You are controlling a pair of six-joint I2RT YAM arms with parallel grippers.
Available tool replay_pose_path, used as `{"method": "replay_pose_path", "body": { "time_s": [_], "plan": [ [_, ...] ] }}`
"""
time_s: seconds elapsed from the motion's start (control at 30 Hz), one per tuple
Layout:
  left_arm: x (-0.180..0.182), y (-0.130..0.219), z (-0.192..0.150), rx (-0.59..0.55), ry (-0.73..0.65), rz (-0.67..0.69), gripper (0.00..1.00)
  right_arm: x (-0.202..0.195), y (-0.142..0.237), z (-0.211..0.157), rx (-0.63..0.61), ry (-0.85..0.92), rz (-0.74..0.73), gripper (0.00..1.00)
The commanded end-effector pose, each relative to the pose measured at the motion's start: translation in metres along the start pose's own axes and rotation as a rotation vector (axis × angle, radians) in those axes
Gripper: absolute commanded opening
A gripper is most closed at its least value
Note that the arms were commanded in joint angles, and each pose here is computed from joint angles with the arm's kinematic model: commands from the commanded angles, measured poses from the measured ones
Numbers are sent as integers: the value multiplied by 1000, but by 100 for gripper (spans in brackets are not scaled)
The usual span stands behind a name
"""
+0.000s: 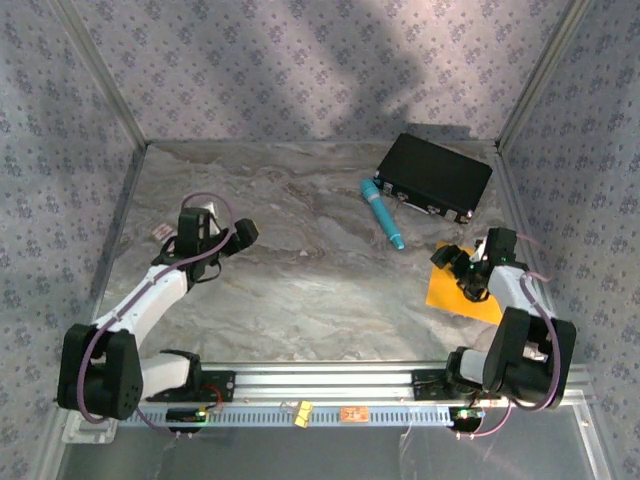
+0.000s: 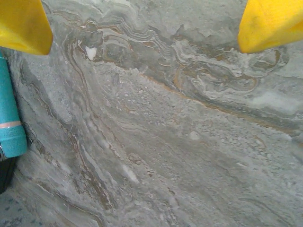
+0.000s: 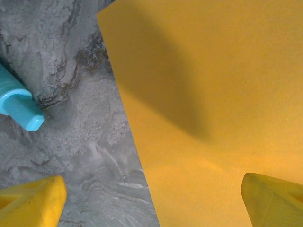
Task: Fold a paper plane with a square sheet of paper (pick it up from the middle)
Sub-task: Move the square sheet of paper to the center of the table.
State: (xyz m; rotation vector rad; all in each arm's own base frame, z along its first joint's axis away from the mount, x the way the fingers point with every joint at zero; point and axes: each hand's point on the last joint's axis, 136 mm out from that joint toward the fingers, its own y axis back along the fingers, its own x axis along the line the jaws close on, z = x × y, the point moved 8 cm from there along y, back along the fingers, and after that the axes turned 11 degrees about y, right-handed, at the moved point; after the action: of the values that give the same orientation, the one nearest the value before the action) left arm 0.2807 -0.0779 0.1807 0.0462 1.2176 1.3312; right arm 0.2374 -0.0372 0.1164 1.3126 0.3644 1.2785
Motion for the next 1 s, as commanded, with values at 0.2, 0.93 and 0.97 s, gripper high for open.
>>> {"method": "replay_pose_path", "body": {
  "time_s": [0.2, 0.93, 0.97],
  "plan": [
    [-17, -1, 5, 19, -63, -19, 100, -1, -15, 15, 54, -12, -1, 95],
    [-12, -18, 4, 50, -62, 25, 100, 43, -22, -85, 207, -43, 4, 94],
    [-12, -19, 4, 53, -62, 27, 100, 49, -23, -88, 209, -27, 10, 94]
  ]
}}
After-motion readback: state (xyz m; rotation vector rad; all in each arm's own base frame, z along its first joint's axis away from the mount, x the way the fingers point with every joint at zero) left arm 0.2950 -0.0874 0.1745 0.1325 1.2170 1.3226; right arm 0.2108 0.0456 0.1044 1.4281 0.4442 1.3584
